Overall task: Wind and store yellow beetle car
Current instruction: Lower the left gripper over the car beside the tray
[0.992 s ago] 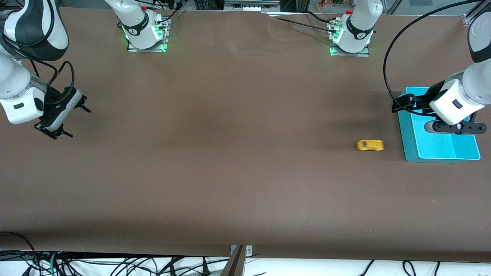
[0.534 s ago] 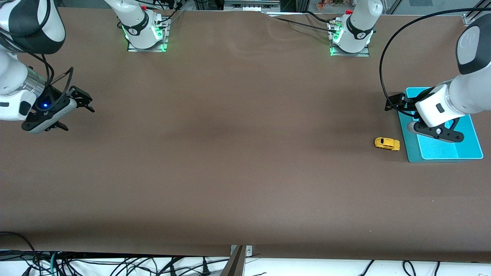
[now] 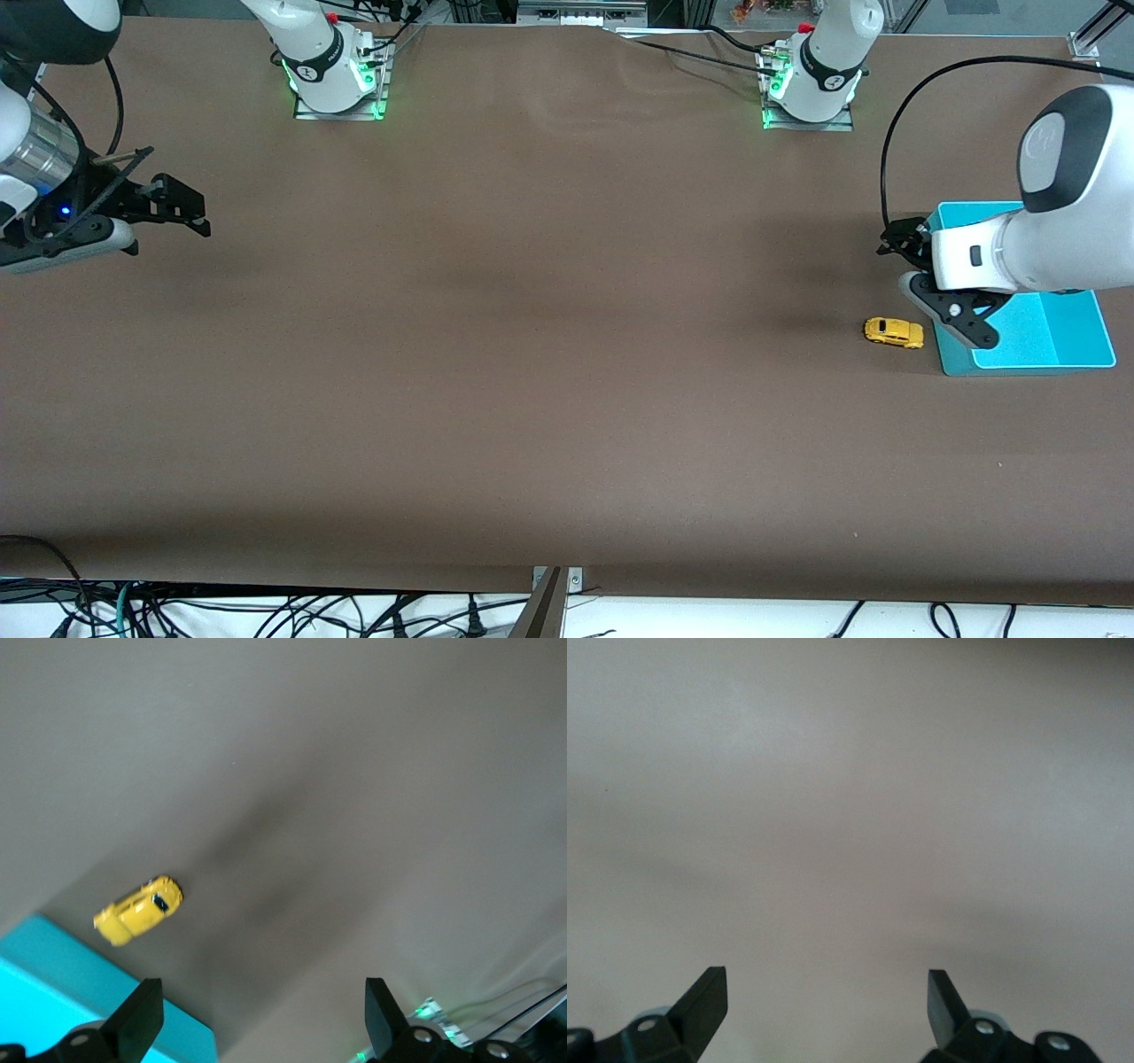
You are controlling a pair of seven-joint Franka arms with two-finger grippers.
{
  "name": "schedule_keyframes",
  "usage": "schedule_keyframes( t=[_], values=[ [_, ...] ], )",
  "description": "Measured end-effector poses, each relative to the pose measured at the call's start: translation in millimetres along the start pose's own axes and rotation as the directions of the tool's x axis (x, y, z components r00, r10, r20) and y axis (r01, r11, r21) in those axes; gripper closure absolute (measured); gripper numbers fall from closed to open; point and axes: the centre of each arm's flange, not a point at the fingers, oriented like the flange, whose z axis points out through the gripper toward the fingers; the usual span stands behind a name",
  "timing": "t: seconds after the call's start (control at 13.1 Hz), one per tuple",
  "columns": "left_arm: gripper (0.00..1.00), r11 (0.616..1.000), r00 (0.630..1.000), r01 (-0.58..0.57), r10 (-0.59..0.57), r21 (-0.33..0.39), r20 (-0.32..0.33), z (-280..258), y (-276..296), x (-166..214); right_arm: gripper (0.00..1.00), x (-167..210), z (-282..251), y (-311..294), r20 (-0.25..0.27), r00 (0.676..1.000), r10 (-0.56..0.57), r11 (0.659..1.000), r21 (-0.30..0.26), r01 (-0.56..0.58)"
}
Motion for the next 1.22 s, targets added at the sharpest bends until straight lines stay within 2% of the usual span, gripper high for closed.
schedule_keyframes(
  t=[0.23,0.38,0.53,0.84,1.07,1.22],
  values=[
    [0.0,0.976,0.977,-0.213,0.213,0.045,0.004,48.1,-17.6,-1.6,0.0,-6.9,-16.3,-2.3,0.004,1.0,0.025,1.0,-0.003,-0.025],
    [0.0,0.933,0.939,-0.345,0.342,0.107,0.045,76.0,-29.3,-5.7,0.0,-8.4,-17.6,1.0,0.004,0.999,0.032,0.999,-0.003,-0.032],
    [0.0,0.866,0.883,-0.47,0.464,0.172,0.075,97.8,-38.9,-8.2,0.0,-8.4,-17.3,1.6,0.006,0.999,0.033,0.999,-0.003,-0.033],
    [0.0,0.711,0.755,-0.644,0.649,0.283,0.089,143.8,-63.9,-28.3,0.0,-7.6,-15.1,2.5,0.011,0.999,0.035,0.999,-0.001,-0.035],
    [0.0,0.612,0.669,-0.727,0.733,0.312,0.121,165.5,-72.0,-34.7,0.0,-8.0,-14.9,5.1,0.011,0.999,0.04,0.999,-0.001,-0.04],
    [0.0,0.559,0.622,-0.765,0.77,0.319,0.141,172.3,-77.6,-34.4,0.0,-8.8,-15.1,9.6,0.01,0.999,0.049,0.999,0.0,-0.049]
  ],
)
